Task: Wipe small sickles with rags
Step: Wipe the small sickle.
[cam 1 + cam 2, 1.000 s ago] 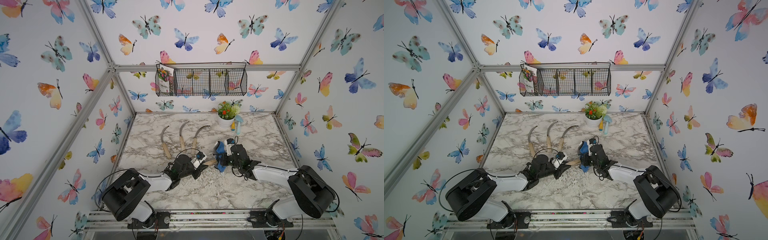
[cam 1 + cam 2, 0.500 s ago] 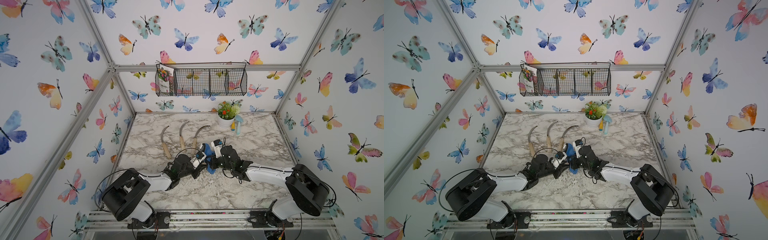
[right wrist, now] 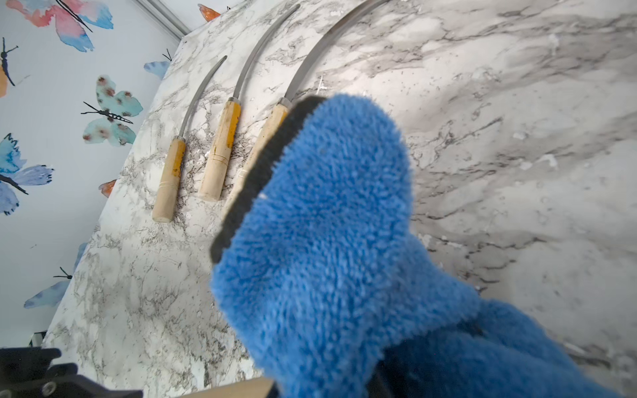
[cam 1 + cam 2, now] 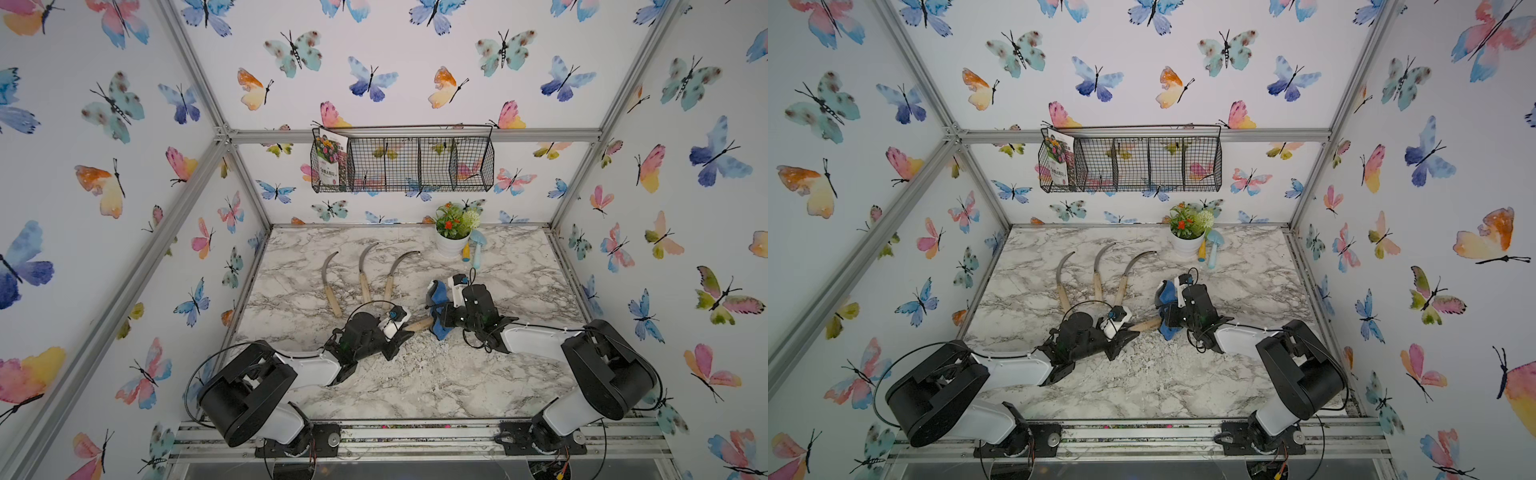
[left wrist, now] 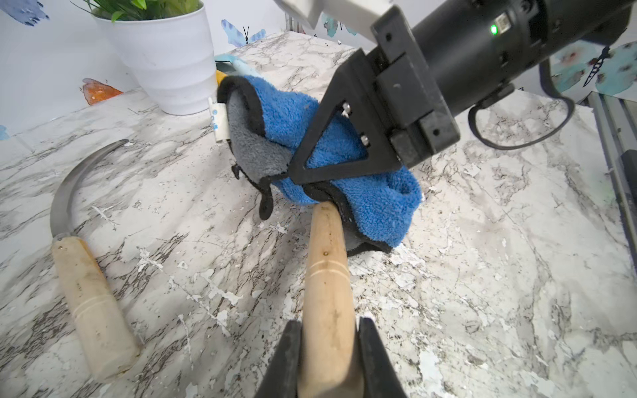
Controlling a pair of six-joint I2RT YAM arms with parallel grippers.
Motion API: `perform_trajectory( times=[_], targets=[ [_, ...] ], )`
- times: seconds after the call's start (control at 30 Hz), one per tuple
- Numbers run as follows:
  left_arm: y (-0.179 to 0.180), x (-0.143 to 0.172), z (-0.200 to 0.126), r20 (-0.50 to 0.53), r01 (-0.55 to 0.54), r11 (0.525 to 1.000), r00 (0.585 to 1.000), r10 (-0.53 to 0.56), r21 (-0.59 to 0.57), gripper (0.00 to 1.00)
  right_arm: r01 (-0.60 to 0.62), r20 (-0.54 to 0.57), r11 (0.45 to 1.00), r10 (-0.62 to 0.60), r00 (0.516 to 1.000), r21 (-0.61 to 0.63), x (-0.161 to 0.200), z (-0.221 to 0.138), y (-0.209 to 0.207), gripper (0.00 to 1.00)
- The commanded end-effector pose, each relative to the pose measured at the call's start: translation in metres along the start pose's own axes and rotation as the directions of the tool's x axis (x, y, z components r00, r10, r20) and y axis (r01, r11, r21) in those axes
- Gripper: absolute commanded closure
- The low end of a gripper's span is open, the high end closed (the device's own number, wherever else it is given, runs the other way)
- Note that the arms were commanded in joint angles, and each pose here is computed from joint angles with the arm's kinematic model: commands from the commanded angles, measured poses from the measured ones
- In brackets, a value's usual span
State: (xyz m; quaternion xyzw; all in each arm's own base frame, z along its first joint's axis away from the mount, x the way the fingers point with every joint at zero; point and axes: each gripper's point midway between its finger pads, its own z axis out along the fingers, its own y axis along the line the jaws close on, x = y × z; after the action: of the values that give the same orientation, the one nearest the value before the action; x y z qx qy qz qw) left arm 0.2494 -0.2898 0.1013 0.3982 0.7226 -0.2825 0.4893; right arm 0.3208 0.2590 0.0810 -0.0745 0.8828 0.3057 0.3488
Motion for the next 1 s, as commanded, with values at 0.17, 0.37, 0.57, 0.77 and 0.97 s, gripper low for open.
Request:
perform_trajectory(
  times=[0.17,0.37,0.57,0.77,0.97],
  targets=[
    [0.028,-0.042,-0.023,0.190,-0.026,0.981,0.980,0.063,-0.192,1.00,0.012,0.104,1.000,-0.012,0.994,-0.001,-0.022,-0.061,0.014,0.98],
    [0.046,-0.038,-0.033,0.206,0.005,0.954,0.977,0.059,-0.299,1.00,-0.046,0.169,0.999,0.042,0.985,0.024,-0.024,-0.091,-0.006,0.98],
    [0.039,-0.039,-0.051,0.275,-0.037,0.947,0.953,0.130,-0.318,1.00,-0.201,0.241,0.949,0.142,0.960,0.242,-0.042,-0.118,-0.078,0.98],
    [0.040,-0.033,-0.049,0.269,-0.062,0.940,0.950,0.158,-0.336,1.00,-0.287,0.334,0.835,0.133,0.933,0.469,-0.065,-0.144,-0.129,0.98],
    [0.019,-0.034,-0.052,0.283,-0.193,0.916,0.911,0.301,-0.351,1.00,-0.274,0.295,0.742,0.107,0.950,0.612,-0.074,-0.144,-0.153,0.98]
  ],
)
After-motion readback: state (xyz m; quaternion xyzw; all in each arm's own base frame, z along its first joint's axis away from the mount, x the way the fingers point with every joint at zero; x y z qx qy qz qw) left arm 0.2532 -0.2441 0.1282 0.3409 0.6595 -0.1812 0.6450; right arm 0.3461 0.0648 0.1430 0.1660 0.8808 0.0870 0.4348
